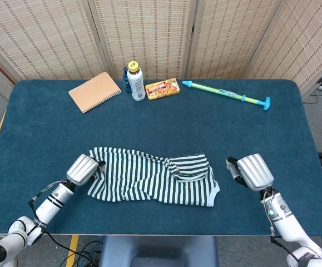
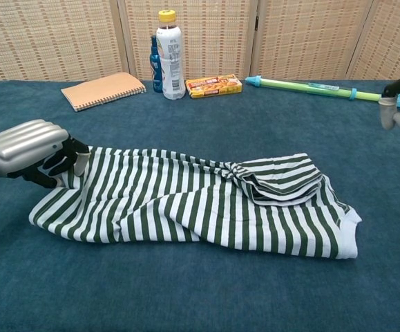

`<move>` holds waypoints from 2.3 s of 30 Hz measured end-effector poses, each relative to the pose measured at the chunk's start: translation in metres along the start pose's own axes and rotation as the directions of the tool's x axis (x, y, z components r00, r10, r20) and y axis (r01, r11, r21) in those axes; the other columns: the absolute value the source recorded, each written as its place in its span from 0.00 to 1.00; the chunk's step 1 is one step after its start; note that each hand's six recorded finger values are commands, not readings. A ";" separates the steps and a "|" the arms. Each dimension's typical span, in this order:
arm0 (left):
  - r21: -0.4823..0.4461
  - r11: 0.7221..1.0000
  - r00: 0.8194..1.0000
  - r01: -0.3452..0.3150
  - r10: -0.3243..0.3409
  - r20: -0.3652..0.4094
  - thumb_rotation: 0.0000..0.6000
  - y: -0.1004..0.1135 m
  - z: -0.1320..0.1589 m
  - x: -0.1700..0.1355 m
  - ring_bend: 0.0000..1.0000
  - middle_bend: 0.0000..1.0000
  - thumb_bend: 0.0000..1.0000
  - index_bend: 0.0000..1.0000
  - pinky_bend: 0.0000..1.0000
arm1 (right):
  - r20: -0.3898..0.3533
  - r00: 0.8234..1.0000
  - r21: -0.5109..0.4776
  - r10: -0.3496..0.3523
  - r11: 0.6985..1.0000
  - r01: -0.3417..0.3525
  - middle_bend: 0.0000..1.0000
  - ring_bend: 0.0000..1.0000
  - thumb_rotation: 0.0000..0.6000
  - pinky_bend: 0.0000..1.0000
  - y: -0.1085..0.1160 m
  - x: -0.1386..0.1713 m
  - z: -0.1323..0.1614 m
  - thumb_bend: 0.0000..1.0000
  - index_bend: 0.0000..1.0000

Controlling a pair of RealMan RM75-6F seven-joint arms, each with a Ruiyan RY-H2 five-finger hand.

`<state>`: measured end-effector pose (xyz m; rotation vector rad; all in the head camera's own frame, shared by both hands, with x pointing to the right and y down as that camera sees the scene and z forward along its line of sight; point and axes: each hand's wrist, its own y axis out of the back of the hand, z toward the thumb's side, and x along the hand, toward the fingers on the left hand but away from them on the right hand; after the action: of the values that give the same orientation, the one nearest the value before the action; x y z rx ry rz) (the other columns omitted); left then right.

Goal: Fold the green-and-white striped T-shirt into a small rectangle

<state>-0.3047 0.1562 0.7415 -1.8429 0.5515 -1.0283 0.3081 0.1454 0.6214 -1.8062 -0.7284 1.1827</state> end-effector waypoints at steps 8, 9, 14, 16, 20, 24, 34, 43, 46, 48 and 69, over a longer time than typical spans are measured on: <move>-0.040 0.999 1.000 -0.011 0.010 -0.023 1.00 0.013 -0.010 -0.009 0.80 0.85 0.55 0.65 0.93 | -0.006 1.000 -0.006 -0.008 1.000 0.008 0.97 1.00 1.00 1.00 0.002 0.001 0.001 0.49 0.74; -0.045 0.999 1.000 -0.011 0.010 -0.027 1.00 0.015 -0.011 -0.011 0.80 0.85 0.55 0.65 0.93 | -0.005 1.000 -0.007 -0.009 1.000 0.009 0.97 1.00 1.00 1.00 0.002 0.001 0.001 0.49 0.74; -0.061 0.998 0.998 -0.007 0.003 -0.067 1.00 0.025 -0.024 -0.023 0.80 0.85 0.56 0.65 0.92 | -0.007 1.000 -0.009 -0.016 1.000 0.016 0.97 1.00 1.00 1.00 0.003 0.002 0.001 0.49 0.74; -0.058 0.998 0.995 0.002 -0.008 -0.096 1.00 0.027 -0.033 -0.030 0.79 0.85 0.56 0.65 0.92 | -0.007 1.000 -0.011 -0.017 1.000 0.017 0.97 1.00 1.00 1.00 0.004 0.003 0.001 0.49 0.74; -0.047 0.999 0.989 0.024 -0.031 -0.147 1.00 0.028 -0.049 -0.041 0.79 0.85 0.56 0.65 0.92 | -0.007 1.000 -0.013 -0.022 1.000 0.022 0.97 1.00 1.00 1.00 0.005 0.003 0.002 0.49 0.74; -0.039 0.998 0.978 0.044 -0.051 -0.204 1.00 0.028 -0.067 -0.054 0.79 0.85 0.56 0.65 0.92 | -0.013 1.000 -0.016 -0.027 1.000 0.027 0.97 1.00 1.00 1.00 0.005 0.003 0.004 0.49 0.74; 0.022 0.991 0.926 0.135 -0.118 -0.360 1.00 0.022 -0.120 -0.085 0.78 0.85 0.56 0.65 0.92 | -0.021 0.999 -0.023 -0.035 0.999 0.035 0.97 1.00 1.00 1.00 0.007 0.002 0.007 0.49 0.74; -0.021 0.989 0.901 0.143 -0.139 -0.412 1.00 0.027 -0.130 -0.092 0.77 0.84 0.55 0.64 0.92 | -0.018 0.999 -0.027 -0.043 0.999 0.043 0.97 1.00 1.00 1.00 0.008 0.004 0.006 0.49 0.74; -0.043 0.991 0.912 0.128 -0.134 -0.387 1.00 0.033 -0.117 -0.083 0.77 0.84 0.55 0.64 0.92 | -0.015 0.999 -0.029 -0.048 0.998 0.047 0.97 1.00 1.00 1.00 0.010 0.005 0.004 0.49 0.74; -0.051 0.991 0.920 0.122 -0.132 -0.370 1.00 0.038 -0.106 -0.076 0.77 0.84 0.55 0.63 0.92 | -0.011 0.999 -0.030 -0.051 0.998 0.051 0.97 1.00 1.00 1.00 0.011 0.006 0.003 0.49 0.74; -0.037 0.992 0.971 0.121 -0.126 -0.204 1.00 0.107 0.037 0.024 0.77 0.83 0.55 0.62 0.92 | 0.050 0.995 -0.045 -0.084 0.995 0.086 0.97 1.00 1.00 1.00 0.021 0.019 -0.022 0.49 0.74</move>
<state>-0.2553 0.1070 0.6486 -1.8218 0.5787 -1.3120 0.3360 0.1438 0.5992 -1.7725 -0.8587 1.1646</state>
